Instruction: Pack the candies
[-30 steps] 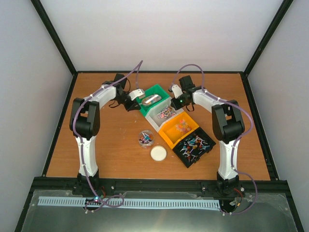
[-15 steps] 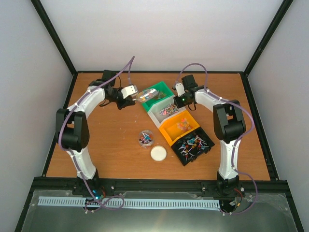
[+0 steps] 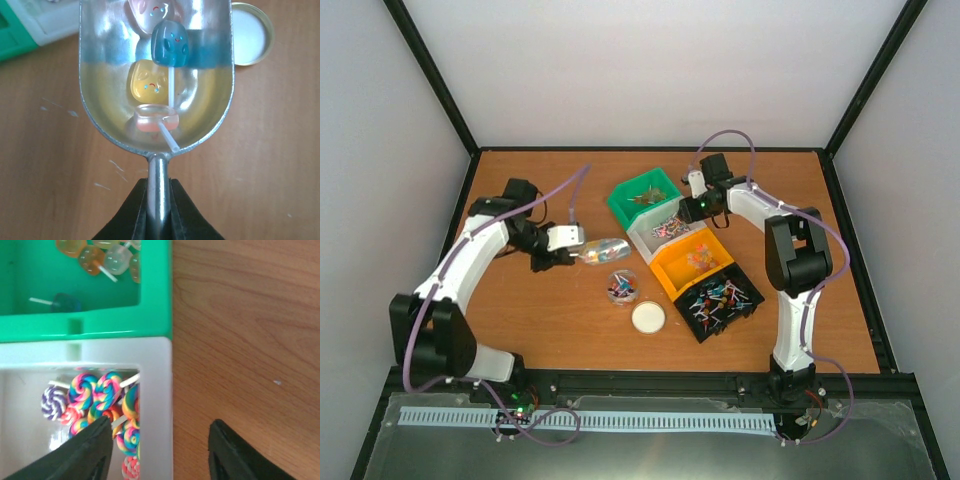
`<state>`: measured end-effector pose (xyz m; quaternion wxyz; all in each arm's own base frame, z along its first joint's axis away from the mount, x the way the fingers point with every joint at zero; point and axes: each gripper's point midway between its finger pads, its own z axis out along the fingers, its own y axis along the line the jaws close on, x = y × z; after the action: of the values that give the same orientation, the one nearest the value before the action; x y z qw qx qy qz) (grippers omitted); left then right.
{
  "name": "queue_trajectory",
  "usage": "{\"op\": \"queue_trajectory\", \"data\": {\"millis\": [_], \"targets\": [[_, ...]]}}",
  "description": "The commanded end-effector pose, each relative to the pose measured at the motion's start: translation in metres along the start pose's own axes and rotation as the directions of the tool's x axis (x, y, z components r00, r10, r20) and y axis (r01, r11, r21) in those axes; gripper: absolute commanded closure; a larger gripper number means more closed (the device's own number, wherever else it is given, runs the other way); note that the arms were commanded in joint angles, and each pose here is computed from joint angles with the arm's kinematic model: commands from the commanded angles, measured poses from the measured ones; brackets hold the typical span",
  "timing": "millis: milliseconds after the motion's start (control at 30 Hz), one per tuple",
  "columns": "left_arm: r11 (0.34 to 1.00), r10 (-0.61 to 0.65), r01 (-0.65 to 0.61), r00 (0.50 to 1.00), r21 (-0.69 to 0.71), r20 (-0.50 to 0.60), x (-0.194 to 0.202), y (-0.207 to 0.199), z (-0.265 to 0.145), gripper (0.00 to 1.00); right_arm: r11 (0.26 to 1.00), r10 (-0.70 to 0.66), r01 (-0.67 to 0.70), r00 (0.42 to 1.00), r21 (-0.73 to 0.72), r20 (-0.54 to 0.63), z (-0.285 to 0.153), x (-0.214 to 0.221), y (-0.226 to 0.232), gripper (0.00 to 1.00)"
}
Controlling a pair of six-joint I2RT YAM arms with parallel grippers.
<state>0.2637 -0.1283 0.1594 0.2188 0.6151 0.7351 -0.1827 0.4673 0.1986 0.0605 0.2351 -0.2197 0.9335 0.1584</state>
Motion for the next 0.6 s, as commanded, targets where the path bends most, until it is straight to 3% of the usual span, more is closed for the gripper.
{"op": "queue_trajectory", "data": {"millis": [0,267,567], "targets": [[0.999,0.047,-0.046,0.998,0.025,-0.032,0.010,-0.034,-0.015,0.99,0.999,-0.009,0.011,0.998,-0.035,0.069,-0.035,-0.017,0.007,0.45],[0.999,0.002,0.006,0.987,0.048,-0.163,0.039,-0.055,-0.013,0.99,0.994,0.004,0.008,0.995,-0.111,0.100,-0.068,-0.017,0.010,0.34],[0.999,0.021,-0.009,0.946,0.041,-0.322,0.051,-0.057,-0.006,0.99,0.990,0.047,-0.033,0.994,-0.137,0.103,-0.094,0.006,-0.010,0.13]]}}
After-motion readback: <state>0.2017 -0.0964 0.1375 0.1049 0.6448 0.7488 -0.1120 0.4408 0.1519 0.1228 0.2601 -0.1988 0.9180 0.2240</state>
